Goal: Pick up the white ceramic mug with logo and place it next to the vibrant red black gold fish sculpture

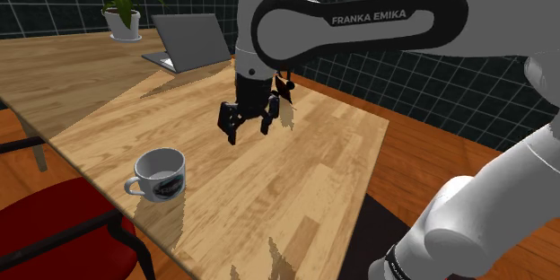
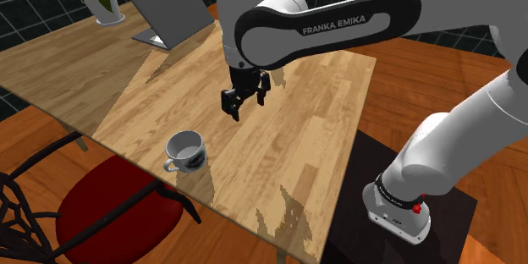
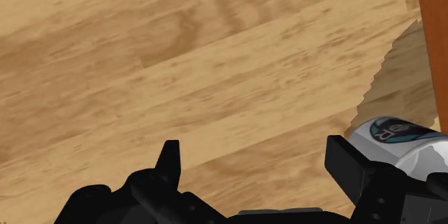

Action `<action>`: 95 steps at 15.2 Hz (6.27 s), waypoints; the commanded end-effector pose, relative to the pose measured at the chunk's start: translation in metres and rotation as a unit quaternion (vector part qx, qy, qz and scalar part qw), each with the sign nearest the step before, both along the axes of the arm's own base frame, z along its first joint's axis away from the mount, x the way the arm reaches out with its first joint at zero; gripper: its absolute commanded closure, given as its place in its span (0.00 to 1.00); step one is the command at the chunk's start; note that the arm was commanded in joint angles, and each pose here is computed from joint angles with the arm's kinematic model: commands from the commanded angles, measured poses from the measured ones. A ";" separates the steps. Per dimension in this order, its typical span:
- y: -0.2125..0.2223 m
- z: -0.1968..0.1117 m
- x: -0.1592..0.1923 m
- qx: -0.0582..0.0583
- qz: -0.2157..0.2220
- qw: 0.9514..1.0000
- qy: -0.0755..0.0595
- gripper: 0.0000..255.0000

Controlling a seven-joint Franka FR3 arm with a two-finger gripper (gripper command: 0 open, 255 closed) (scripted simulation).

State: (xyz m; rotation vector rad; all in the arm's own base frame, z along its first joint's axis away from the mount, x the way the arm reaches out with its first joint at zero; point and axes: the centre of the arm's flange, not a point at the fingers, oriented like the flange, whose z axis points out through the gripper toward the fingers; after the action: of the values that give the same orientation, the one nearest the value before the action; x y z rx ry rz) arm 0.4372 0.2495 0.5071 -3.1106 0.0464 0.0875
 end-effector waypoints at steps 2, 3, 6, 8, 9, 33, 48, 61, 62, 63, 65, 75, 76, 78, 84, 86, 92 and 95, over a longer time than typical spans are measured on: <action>0.033 -0.010 0.022 0.003 0.001 1.000 -0.001 0.00; 0.044 -0.013 0.028 0.003 0.001 1.000 -0.001 0.00; 0.076 -0.023 0.048 0.005 0.002 1.000 -0.002 0.00; 0.098 -0.030 0.061 0.006 0.003 1.000 -0.002 0.00; 0.109 -0.033 0.067 0.007 0.003 1.000 -0.003 0.00; 0.131 -0.079 0.078 0.008 0.004 1.000 -0.003 1.00; 0.131 -0.021 0.078 0.008 0.004 1.000 -0.003 1.00; 0.131 0.047 0.078 0.008 0.004 1.000 -0.003 1.00; 0.131 0.053 0.078 0.008 0.004 1.000 -0.003 1.00; 0.131 0.058 0.078 0.008 0.004 1.000 -0.003 1.00; 0.131 0.068 0.078 0.008 0.004 1.000 -0.003 1.00; 0.118 0.113 0.077 0.008 0.004 1.000 -0.003 1.00; 0.105 0.113 0.077 0.008 0.004 1.000 -0.003 1.00; 0.078 0.114 0.076 0.008 0.004 1.000 -0.003 1.00; -0.001 0.114 0.074 0.008 0.004 1.000 -0.003 1.00; -0.027 0.114 0.073 0.008 0.004 1.000 -0.003 1.00; -0.106 0.114 0.070 0.008 0.004 1.000 -0.003 1.00; -0.146 0.114 0.069 0.008 0.004 1.000 -0.003 1.00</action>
State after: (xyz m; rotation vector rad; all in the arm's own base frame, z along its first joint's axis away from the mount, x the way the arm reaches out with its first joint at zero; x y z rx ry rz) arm 0.5073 0.1156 0.6227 -3.0958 0.0359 0.0782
